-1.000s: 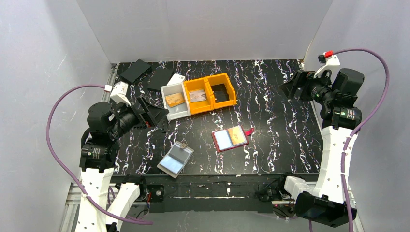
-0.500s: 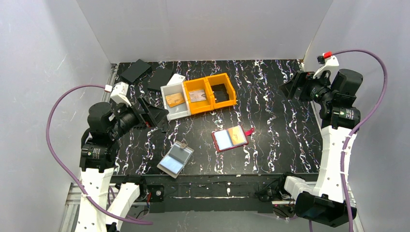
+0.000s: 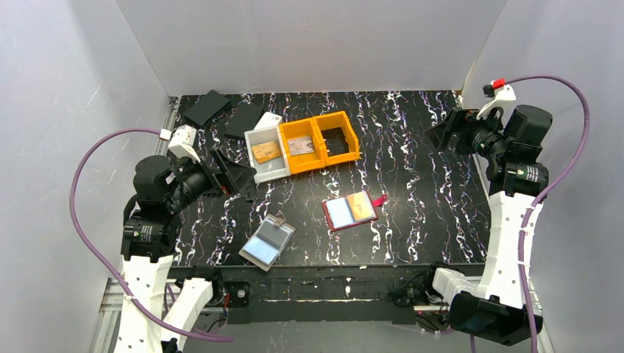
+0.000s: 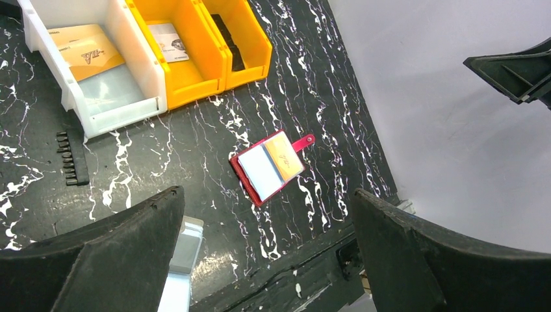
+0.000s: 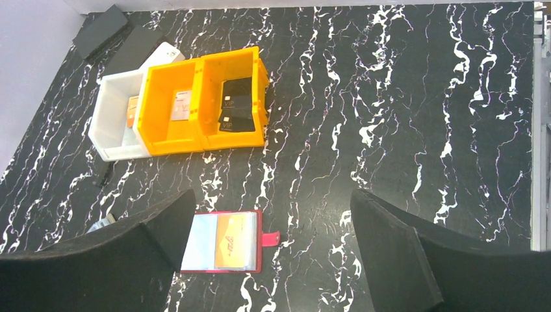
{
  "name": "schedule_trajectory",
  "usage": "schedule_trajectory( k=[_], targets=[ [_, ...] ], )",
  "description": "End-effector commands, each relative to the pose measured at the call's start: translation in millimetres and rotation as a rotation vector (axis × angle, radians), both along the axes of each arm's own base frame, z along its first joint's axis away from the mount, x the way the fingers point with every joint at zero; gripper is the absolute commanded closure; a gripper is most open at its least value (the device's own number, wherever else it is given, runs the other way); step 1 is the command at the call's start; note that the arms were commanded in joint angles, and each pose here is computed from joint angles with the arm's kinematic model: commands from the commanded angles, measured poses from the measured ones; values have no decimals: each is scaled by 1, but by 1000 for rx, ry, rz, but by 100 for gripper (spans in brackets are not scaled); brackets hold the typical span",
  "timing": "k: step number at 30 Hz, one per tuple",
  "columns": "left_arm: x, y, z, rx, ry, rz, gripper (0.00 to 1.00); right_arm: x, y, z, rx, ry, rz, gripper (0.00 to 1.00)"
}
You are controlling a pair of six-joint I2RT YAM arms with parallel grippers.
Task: Take the credit cards out of the card holder
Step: Reset both arms
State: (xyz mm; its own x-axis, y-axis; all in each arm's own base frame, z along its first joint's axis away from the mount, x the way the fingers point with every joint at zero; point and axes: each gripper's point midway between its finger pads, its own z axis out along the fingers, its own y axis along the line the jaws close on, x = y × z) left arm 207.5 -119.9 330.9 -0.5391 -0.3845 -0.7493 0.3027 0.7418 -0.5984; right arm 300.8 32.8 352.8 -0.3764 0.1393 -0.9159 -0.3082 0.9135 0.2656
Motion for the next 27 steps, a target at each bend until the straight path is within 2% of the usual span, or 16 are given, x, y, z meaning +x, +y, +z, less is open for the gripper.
schedule_trajectory(
  k=[1, 27],
  targets=[
    [-3, 3, 9, 18, -31, 4, 2, -2, 1, 17, -5, -56, -1, 2],
    [-3, 3, 8, 23, -30, 3, 2, -2, -1, 18, -13, -58, -15, 2]
  ],
)
